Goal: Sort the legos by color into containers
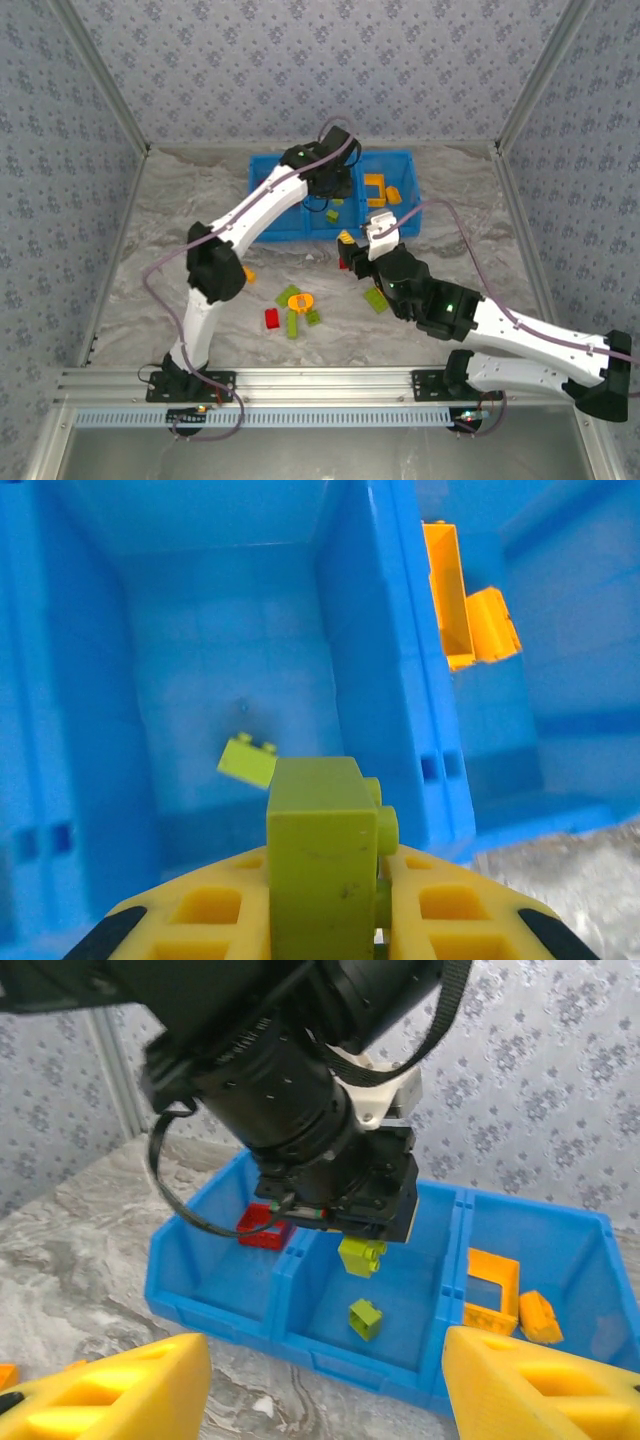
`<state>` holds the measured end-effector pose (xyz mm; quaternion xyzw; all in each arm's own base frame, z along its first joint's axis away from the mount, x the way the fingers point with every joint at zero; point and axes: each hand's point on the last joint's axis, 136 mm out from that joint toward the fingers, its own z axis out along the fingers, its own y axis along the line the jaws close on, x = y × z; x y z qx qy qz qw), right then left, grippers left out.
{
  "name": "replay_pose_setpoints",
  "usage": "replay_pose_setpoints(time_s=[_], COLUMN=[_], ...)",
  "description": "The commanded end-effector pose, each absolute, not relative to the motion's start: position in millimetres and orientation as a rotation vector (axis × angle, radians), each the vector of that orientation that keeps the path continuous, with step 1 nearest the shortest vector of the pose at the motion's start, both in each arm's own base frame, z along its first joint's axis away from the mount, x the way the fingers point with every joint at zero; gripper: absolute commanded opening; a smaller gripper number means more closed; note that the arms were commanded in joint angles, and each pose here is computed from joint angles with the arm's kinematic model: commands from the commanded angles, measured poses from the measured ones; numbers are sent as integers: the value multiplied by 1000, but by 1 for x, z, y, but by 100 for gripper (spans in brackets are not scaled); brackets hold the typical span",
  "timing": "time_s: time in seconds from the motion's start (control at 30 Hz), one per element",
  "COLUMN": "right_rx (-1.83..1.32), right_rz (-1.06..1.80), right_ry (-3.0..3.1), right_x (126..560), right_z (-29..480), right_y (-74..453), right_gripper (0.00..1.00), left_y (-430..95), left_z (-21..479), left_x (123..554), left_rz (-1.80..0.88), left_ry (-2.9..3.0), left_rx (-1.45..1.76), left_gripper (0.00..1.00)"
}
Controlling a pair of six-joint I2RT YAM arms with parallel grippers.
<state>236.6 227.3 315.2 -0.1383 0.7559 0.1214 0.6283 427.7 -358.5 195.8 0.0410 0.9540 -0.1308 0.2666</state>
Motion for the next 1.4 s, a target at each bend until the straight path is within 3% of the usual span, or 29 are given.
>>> replay_pose_setpoints(time_s=[0.0,0.53,0.83,1.13,1.23,1.37], right_rx=[-255,-143,-83,-75,-77,-82], right_rz=[257,298,372,375,372,362], right_ry=[1753,1806,1832,1849,1856,1867], right_x=[239,255,262,263,263,262], right_z=[309,292,283,282,282,283], right_y=[210,187,183,178,176,173], right_gripper=[65,67,68,69,69,69], left_y=[-340,-320,-314,-317,-322,-323], left_z=[175,102,96,103,124,154], left_x=[436,450,449,443,443,442], left_rz=[-208,53,130,133,97,52], left_ry=[2643,2704,2689,2682,2640,2596], left_rx=[114,91,52,62,66,50], left_gripper=[9,9,4,41,49,48])
